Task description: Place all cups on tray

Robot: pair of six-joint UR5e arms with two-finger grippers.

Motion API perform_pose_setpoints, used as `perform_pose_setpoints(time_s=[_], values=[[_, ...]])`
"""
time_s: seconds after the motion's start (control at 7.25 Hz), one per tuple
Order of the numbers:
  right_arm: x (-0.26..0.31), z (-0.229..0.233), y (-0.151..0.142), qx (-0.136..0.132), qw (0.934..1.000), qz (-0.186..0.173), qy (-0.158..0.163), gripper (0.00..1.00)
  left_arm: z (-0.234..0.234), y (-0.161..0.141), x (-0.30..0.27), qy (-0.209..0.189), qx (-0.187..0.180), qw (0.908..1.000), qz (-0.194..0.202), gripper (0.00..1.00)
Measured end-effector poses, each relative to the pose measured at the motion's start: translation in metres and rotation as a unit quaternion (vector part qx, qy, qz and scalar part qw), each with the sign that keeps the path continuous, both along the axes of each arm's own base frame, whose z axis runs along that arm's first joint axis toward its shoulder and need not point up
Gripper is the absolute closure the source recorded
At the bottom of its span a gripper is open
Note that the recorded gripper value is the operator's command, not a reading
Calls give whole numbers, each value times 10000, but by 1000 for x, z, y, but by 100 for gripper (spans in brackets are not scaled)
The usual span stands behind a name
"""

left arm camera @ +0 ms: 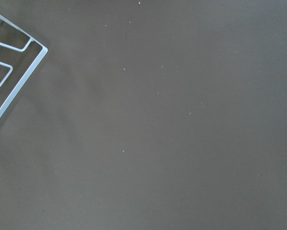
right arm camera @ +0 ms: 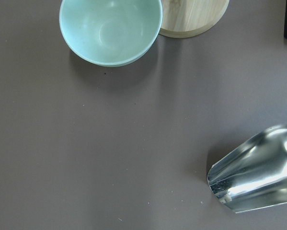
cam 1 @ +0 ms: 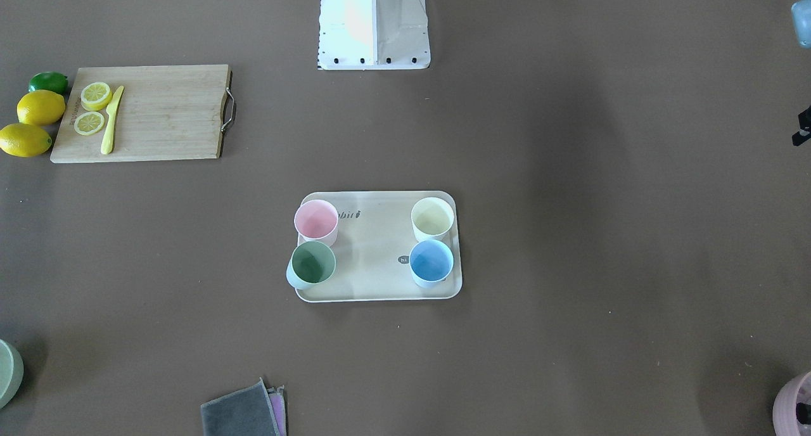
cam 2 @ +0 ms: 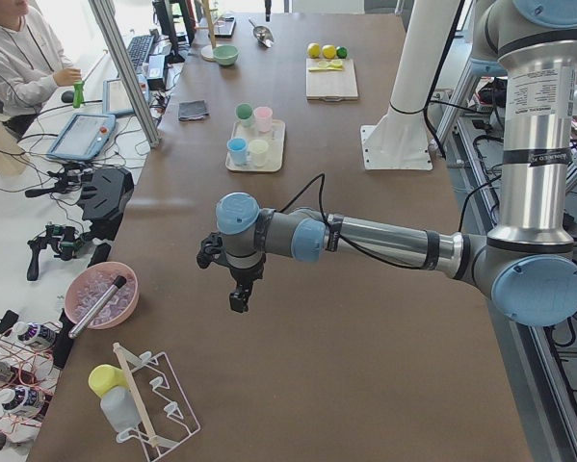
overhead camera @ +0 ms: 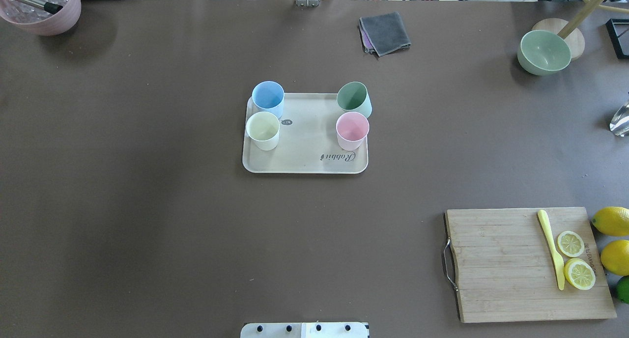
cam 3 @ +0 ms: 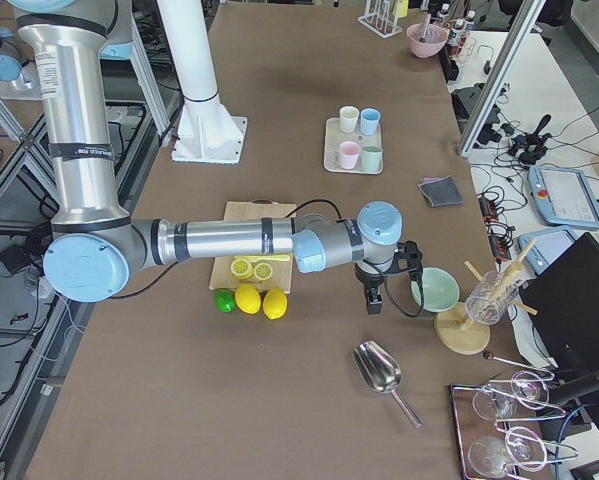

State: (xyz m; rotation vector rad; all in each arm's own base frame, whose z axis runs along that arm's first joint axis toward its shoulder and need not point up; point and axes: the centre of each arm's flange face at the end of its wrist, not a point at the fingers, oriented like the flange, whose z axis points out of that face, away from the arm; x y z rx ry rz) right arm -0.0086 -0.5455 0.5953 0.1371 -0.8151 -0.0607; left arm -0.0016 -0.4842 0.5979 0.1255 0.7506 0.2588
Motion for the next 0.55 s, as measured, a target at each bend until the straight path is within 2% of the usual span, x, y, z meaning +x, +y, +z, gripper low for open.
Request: perform_pose_setpoints(time_s=[0.55], values=[[-5, -5, -5, 38, 10000, -37, 4, 0, 1, -5, 0, -3, 56, 10000, 2, 2]])
